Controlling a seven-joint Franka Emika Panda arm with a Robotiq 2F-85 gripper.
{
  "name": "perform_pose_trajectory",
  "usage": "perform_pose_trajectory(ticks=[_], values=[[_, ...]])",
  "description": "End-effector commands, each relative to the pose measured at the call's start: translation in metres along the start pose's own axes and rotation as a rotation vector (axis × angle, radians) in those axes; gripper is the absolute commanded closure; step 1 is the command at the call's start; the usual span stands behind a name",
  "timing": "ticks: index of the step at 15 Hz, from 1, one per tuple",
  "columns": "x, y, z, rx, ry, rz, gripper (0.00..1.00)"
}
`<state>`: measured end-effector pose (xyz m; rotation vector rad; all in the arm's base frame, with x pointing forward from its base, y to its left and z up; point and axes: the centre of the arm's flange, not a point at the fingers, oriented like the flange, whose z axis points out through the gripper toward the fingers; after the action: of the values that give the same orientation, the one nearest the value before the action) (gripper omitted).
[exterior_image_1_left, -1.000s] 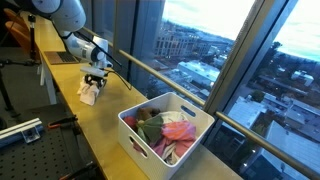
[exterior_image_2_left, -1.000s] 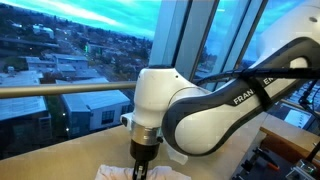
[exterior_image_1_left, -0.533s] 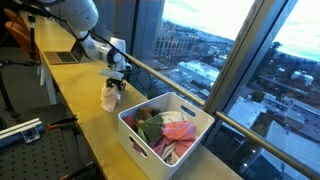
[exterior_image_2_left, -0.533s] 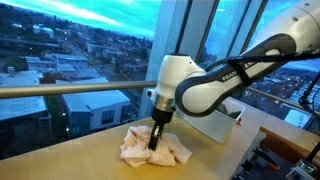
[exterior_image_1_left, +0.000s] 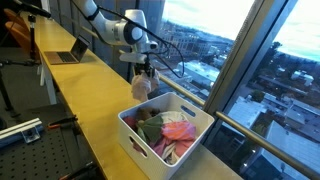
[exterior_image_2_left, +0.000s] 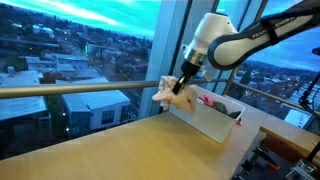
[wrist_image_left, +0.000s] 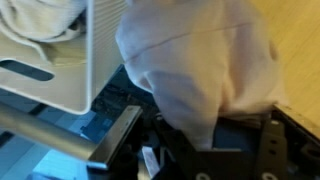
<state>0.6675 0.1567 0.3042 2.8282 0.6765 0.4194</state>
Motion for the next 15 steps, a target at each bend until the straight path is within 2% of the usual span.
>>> perform_pose_trajectory(ticks=[1,4,6,9,13,14,15], values=[[-0.022,0.055,-0.081,-0.089,0.061,0.083,1.00],[-0.036,0.117,-0.135,-0.141,0.096,0.145,1.00],[-0.046,0.154,-0.145,-0.158,0.095,0.192,1.00],[-0.066,0.195,-0.140,-0.169,0.088,0.249,1.00],[-0.086,0.222,-0.103,-0.145,0.041,0.292,1.00],[-0.090,0.225,-0.095,-0.142,0.031,0.309,0.81],[-0.094,0.229,-0.091,-0.139,0.019,0.315,0.73]])
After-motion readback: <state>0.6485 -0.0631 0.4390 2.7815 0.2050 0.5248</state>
